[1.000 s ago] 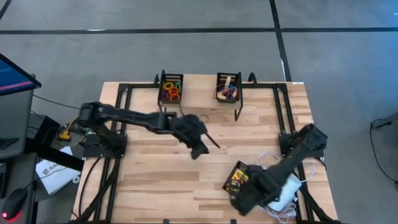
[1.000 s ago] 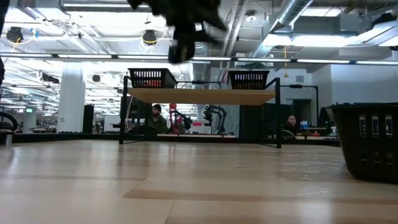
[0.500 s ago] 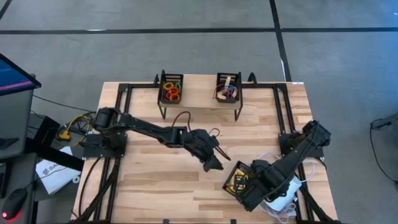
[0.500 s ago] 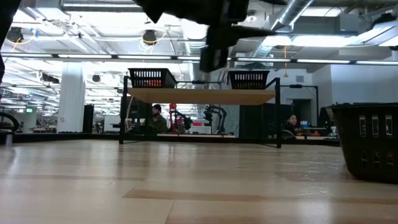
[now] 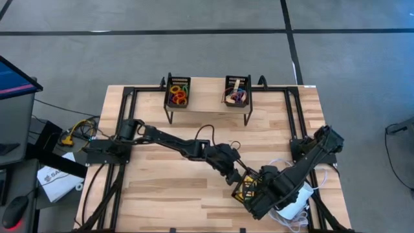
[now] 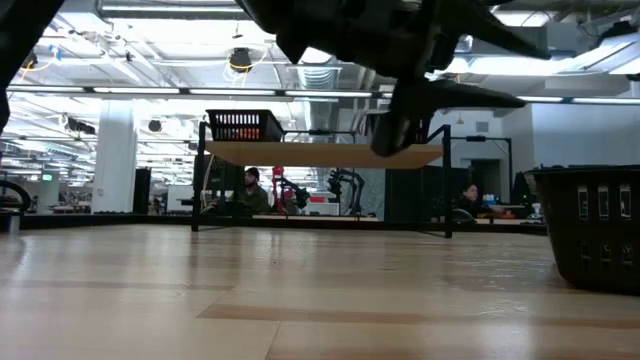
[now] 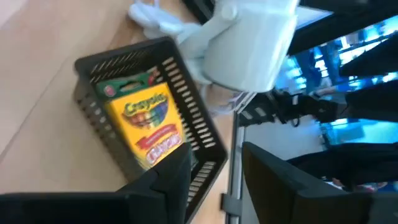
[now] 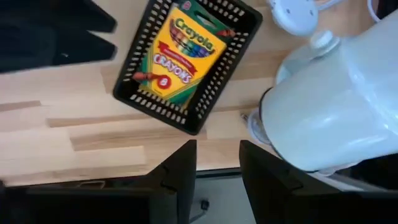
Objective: Pick & Place Office Desk Supplies
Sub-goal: Put the black bin on the shelf, then return to Home Position
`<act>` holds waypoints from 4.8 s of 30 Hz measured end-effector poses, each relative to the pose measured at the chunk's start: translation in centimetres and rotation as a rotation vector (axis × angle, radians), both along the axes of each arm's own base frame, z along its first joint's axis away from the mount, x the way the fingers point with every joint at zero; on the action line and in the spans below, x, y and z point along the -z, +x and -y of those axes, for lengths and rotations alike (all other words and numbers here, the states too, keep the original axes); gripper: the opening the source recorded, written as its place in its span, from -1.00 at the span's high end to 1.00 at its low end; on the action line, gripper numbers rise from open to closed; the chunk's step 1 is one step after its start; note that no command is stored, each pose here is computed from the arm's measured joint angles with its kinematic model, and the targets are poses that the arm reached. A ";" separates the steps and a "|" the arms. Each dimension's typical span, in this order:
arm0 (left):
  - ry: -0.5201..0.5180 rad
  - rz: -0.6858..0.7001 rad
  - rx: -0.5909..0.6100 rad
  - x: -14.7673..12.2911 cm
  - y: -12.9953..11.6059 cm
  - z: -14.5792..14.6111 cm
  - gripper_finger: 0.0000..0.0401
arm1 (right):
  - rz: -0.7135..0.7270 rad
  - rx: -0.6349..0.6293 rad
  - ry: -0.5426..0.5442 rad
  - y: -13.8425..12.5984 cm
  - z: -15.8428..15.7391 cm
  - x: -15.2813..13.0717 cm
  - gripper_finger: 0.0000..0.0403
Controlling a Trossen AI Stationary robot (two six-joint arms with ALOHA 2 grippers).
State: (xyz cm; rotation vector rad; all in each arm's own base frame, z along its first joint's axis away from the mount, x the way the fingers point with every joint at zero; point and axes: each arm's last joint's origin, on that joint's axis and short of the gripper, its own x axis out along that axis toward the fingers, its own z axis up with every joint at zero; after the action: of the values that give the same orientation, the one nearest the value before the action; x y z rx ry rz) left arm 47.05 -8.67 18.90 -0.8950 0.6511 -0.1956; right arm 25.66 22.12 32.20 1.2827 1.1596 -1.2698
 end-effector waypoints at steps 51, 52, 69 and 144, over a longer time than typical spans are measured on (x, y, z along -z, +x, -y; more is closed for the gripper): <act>0.127 -0.124 -0.136 5.8 0.4 2.2 0.65 | 0.037 -0.079 -0.081 -0.2 -1.0 4.1 0.41; 0.138 -0.121 -0.128 5.8 0.4 2.3 0.69 | 0.037 -0.079 -0.081 -0.2 -1.0 4.1 0.41; 0.370 -0.106 -0.163 -2.2 -2.2 -0.5 0.99 | -0.010 -0.089 -0.111 -0.8 -0.8 4.1 0.41; 0.808 0.483 -0.424 -25.1 -22.4 -13.4 0.61 | 0.337 -0.927 -0.330 -0.6 3.9 -2.4 0.41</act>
State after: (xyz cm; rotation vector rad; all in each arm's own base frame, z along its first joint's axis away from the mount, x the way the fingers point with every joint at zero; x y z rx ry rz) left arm 24.68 4.75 43.96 -0.1675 0.0460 0.2247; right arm 25.07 18.19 34.64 0.5444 1.0403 -0.4924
